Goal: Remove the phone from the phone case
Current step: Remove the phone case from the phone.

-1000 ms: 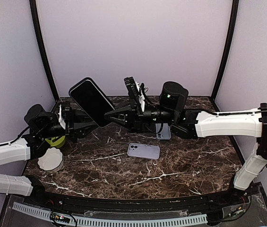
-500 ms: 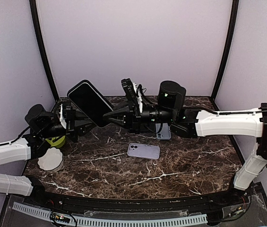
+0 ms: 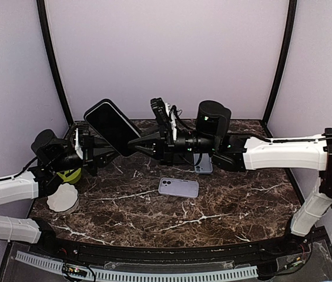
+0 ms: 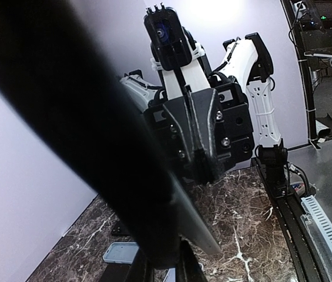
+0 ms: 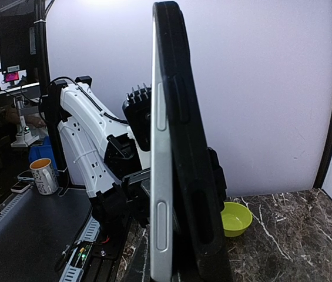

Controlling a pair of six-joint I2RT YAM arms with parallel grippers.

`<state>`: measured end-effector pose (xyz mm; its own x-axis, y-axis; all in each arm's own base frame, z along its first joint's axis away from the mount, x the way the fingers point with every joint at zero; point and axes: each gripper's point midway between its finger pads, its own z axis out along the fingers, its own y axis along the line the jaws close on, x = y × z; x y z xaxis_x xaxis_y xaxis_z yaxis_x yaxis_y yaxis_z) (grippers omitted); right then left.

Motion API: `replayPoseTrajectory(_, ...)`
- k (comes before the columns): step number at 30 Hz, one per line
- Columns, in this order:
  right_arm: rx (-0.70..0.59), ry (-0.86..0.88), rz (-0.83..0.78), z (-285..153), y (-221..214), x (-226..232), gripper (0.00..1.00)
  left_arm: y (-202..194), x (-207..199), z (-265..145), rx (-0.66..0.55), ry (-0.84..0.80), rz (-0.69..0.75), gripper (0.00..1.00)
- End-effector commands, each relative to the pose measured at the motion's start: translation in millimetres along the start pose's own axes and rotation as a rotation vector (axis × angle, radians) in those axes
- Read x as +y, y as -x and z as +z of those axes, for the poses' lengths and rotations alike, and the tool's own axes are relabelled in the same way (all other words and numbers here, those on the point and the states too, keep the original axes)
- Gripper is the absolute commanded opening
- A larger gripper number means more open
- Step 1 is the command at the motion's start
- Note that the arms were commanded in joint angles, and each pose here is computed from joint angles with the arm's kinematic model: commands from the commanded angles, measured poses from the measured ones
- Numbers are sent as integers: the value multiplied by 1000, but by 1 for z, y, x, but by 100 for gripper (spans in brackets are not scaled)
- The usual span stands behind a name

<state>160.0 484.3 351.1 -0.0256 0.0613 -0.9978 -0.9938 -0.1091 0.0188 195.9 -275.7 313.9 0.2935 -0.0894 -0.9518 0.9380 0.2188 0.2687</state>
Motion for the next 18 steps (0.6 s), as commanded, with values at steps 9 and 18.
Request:
replayPoseTrajectory(9,-60,11,-46,-3,25,12,0,12,22,-4,-2,137,93,0)
replayPoseTrajectory(18,-59,5,-57,-5,28,12,0,6,52,-13,53,326,143,0)
